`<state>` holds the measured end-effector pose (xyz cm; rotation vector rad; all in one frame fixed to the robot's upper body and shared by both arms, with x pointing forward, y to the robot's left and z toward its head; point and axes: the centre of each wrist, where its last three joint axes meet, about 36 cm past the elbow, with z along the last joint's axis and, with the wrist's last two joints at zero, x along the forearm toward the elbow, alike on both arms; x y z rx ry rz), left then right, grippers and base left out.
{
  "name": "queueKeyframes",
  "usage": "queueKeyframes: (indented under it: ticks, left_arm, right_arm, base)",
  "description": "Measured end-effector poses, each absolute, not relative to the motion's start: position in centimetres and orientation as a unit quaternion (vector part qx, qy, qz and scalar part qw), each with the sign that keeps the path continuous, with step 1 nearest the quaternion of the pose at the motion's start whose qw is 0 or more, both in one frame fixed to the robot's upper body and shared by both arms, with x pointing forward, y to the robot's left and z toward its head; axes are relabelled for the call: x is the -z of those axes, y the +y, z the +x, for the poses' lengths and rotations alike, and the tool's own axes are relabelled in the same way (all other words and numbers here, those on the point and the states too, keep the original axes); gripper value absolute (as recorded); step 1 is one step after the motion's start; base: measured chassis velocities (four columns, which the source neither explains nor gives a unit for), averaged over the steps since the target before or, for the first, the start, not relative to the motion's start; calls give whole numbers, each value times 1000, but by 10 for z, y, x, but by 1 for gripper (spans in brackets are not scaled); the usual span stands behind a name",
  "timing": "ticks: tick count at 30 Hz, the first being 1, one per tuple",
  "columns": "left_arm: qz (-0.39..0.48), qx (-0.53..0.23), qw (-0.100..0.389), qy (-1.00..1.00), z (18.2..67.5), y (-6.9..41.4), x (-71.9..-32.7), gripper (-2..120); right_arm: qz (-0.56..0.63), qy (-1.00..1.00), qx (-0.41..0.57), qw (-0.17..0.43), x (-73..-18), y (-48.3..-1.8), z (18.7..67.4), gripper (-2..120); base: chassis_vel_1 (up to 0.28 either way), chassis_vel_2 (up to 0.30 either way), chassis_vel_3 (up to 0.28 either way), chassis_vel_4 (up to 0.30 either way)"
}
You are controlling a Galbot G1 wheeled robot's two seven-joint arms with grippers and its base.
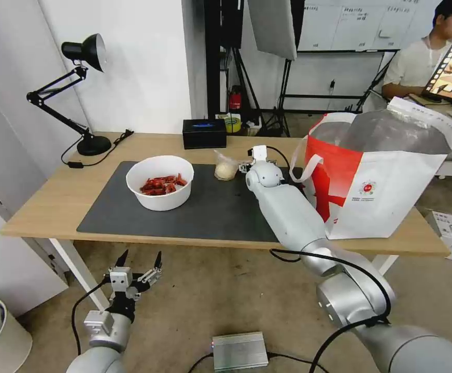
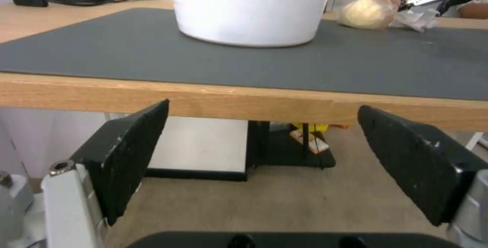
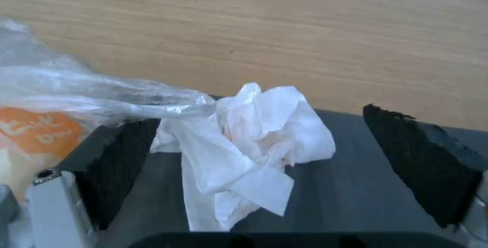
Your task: Pick up the trash from the table and place it into the takeout bag.
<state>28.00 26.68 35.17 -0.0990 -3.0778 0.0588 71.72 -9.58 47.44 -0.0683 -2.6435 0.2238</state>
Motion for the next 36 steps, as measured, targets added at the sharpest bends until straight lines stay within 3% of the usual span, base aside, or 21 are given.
queueKeyframes:
  ticks: [9, 12, 15, 20, 22, 24, 26, 28, 30, 32, 34, 36]
  left_arm:
    - [-32, -19, 31, -999, 280, 267, -350, 100]
    - [-32, -19, 31, -999, 280, 266, -350, 100]
    - [-33, -19, 31, -999, 280, 265, -350, 100]
    - [-33, -18, 31, -999, 280, 265, -349, 100]
    - [-34, -19, 32, -999, 280, 265, -349, 100]
    - [-34, -19, 33, -999, 280, 264, -348, 100]
    - [-35, -19, 33, -999, 279, 263, -348, 100]
    - [-36, -19, 33, -999, 279, 262, -348, 100]
    - [-36, -19, 33, -999, 279, 262, -347, 100]
    - [-36, -19, 33, -999, 280, 262, -347, 100]
    - [-36, -19, 33, -999, 280, 262, -347, 100]
    - [-36, -18, 33, -999, 280, 262, -347, 100]
  right_arm:
    - [-27, -965, -79, 250, -468, -99, 718, 99]
    - [-27, -964, -79, 251, -468, -99, 718, 92]
    - [-28, -964, -79, 252, -467, -100, 718, 76]
    - [-29, -964, -79, 252, -467, -101, 718, 63]
    - [-29, -964, -79, 252, -467, -101, 718, 51]
    - [-29, -964, -79, 252, -467, -101, 718, 49]
    - [-30, -964, -79, 251, -467, -101, 718, 37]
    - [-30, -964, -79, 251, -467, -101, 718, 35]
    - [-31, -964, -79, 251, -467, -102, 718, 22]
    - [-31, -964, -79, 251, -467, -102, 718, 20]
    - [-32, -964, -78, 251, -466, -103, 718, 8]
    - [-33, -964, -77, 252, -466, -104, 718, 4]
  base:
    - [0, 0, 0, 0]
    - [0, 0, 0, 0]
    - [0, 0, 0, 0]
    - [0, 0, 0, 0]
    - [0, 0, 0, 0]
    - [0, 0, 0, 0]
    - [0, 0, 0, 0]
    - [0, 0, 0, 0]
    - [0, 0, 0, 0]
    - [0, 0, 0, 0]
    - [0, 0, 0, 0]
    - [0, 0, 0, 0]
